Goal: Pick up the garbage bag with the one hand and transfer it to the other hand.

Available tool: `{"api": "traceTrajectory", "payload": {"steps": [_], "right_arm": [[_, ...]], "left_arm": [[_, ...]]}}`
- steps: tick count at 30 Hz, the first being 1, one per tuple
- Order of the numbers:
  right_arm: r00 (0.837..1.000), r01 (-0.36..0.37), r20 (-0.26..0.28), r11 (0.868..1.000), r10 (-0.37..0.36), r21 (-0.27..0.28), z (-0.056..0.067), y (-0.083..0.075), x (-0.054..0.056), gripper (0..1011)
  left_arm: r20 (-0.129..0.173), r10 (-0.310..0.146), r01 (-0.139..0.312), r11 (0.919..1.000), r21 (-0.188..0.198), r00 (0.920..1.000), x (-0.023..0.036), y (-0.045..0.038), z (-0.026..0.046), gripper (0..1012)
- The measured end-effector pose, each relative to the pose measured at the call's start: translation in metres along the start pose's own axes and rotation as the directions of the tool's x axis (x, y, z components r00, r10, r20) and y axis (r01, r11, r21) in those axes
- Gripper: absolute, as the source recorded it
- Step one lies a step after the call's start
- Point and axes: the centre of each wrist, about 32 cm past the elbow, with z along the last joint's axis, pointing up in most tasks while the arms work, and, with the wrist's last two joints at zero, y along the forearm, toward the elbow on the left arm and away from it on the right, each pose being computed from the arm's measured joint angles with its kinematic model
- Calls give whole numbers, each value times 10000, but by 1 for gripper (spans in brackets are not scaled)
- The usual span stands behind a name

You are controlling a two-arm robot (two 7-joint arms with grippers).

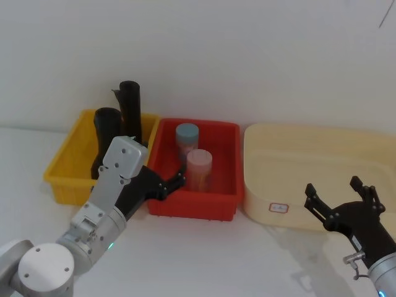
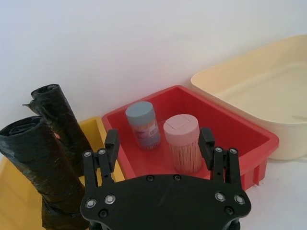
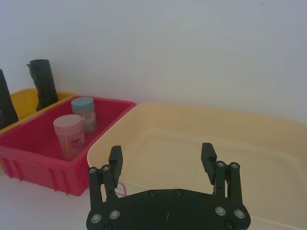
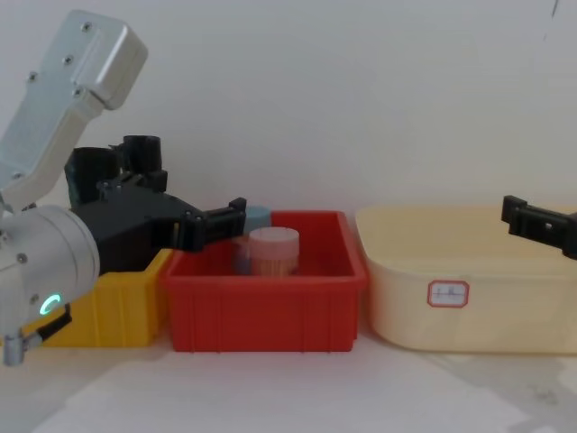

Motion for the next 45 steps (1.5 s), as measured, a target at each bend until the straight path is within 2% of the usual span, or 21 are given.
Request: {"api": "traceTrajectory", "payload": {"steps": [26, 35, 40, 41, 45], "right_arm": [[10000, -89, -2, 10000, 89, 35, 11, 28, 17, 1000], [9971, -750, -141, 9971, 751, 126, 90, 211, 119, 1000], [9905, -1346, -282, 9909, 1347, 78, 187, 418, 204, 1000], [9877, -1529, -315, 9882, 1529, 29, 228, 504, 229, 1000], [9804, -1938, -387, 9809, 1932, -145, 324, 692, 261, 1000]], "left_arm": [[0, 0, 0, 10000, 1, 10000, 0, 0, 0, 1000], [0, 0, 0, 10000, 1, 10000, 0, 0, 0, 1000], [0, -1, 1, 10000, 1, 10000, 0, 0, 0, 1000], [0, 0, 0, 10000, 0, 10000, 0, 0, 0, 1000], [0, -1, 1, 10000, 1, 10000, 0, 0, 0, 1000]]}}
